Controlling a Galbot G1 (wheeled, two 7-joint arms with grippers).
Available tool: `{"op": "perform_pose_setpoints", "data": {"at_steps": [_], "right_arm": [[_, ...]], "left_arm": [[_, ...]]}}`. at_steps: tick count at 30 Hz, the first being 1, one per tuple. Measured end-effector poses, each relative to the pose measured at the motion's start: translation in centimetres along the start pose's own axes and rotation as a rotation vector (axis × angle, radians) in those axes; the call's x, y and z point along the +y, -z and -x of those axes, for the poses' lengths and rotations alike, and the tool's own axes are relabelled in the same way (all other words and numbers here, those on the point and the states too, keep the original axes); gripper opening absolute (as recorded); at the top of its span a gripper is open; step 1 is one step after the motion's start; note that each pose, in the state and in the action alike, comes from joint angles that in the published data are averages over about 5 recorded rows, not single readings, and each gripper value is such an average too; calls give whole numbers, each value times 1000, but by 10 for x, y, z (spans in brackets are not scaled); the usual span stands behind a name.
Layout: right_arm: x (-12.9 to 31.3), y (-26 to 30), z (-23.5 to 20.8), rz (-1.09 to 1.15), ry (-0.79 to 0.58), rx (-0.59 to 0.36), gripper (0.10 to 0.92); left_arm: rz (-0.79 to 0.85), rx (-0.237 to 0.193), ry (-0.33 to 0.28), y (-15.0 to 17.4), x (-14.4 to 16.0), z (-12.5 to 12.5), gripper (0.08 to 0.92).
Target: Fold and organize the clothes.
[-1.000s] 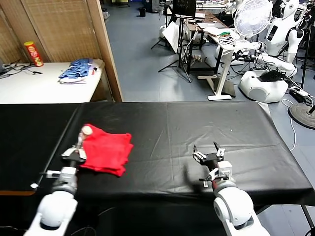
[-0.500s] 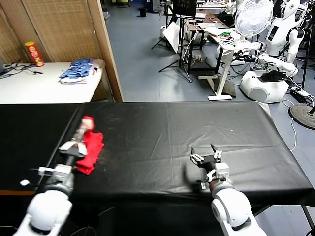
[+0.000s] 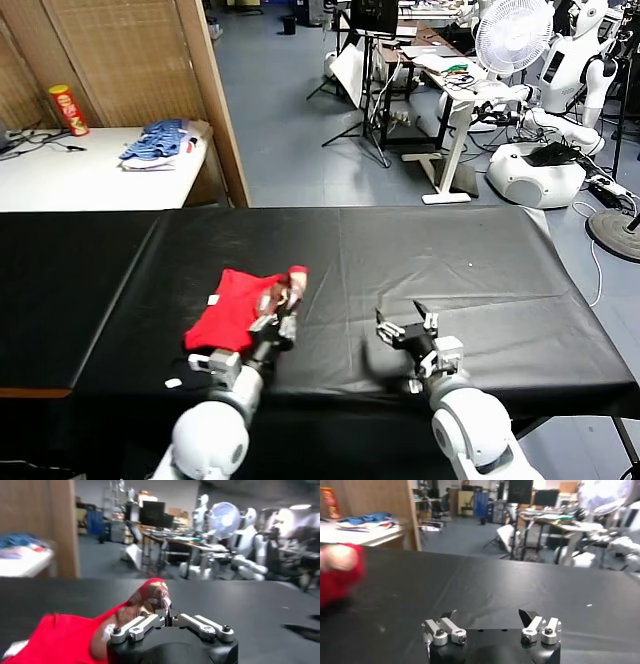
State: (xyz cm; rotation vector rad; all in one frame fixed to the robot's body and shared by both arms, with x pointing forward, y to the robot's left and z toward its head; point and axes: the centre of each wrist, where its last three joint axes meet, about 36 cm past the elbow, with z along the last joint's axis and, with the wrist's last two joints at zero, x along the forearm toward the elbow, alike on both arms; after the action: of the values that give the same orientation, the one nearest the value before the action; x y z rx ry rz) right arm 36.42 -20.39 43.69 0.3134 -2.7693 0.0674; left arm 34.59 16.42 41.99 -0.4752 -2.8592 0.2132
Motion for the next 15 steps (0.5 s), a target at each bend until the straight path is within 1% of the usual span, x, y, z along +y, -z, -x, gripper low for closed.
{"op": "perform_pose_setpoints", "data": {"at_steps": [2, 3, 5, 6, 9, 10, 12, 15], "right_arm": [[1, 1, 1, 13, 37, 11, 798], [2, 1, 1, 22, 56, 19, 798], [4, 2, 4, 48, 94, 37, 798], [5, 2, 6, 66, 114, 48, 798], [13, 2, 15, 131, 179, 88, 798], [16, 2, 19, 153, 201, 101, 798], [23, 3, 28, 188, 243, 121, 798], [33, 2, 42, 221, 291, 140, 785]], "left_arm": [[-13, -12, -37, -2, -7, 2, 404], [-17, -24, -54, -2, -10, 2, 471], [-25, -55, -86, -2, -12, 2, 572], [-31, -72, -100, -1, -12, 2, 636], [-55, -121, -120, 4, -9, 0, 756], [-59, -133, -119, 6, -7, -2, 777], [-57, -152, -111, 10, -2, -5, 793], [-36, -175, -93, 12, 3, -11, 797]]}}
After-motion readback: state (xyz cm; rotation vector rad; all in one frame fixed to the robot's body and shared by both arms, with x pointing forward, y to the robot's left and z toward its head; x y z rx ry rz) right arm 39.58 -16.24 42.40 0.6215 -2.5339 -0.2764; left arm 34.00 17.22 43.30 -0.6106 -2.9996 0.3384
